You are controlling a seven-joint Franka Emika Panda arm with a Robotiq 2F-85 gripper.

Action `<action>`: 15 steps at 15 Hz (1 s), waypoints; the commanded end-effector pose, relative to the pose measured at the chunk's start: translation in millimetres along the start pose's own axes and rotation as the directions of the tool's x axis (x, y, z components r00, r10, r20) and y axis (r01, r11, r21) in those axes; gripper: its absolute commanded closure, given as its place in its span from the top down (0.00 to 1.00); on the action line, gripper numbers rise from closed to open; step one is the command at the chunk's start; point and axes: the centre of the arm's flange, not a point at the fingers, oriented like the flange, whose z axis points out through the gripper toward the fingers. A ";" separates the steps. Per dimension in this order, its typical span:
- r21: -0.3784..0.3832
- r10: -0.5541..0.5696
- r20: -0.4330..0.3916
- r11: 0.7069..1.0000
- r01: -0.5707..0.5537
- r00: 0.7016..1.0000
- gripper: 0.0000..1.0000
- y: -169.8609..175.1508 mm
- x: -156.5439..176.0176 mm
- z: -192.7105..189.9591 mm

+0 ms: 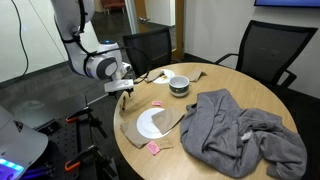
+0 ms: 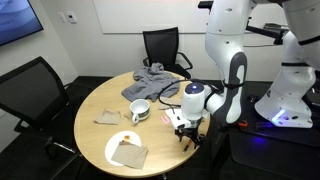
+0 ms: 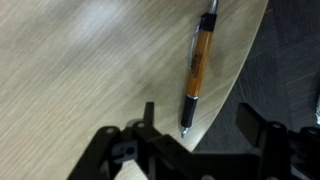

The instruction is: Pick up the pen and put it in the cup

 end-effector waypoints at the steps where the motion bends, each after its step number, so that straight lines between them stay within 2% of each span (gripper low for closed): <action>1: -0.024 0.022 -0.022 0.999 -0.023 1.000 0.75 -3.4 0.9 5.9; 6: -0.021 0.035 -0.029 0.999 -0.036 0.999 0.69 -2.6 0.8 10.8; 8: -0.018 0.037 -0.029 0.999 -0.038 0.999 0.57 -0.8 1.2 12.6; 9: -0.017 0.038 -0.029 0.999 -0.038 0.999 0.45 0.0 1.3 13.8; 13: -0.015 0.039 -0.026 0.999 -0.039 0.999 0.10 0.8 2.4 17.4; 15: -0.016 0.039 -0.025 0.999 -0.039 0.999 0.00 0.9 3.0 17.6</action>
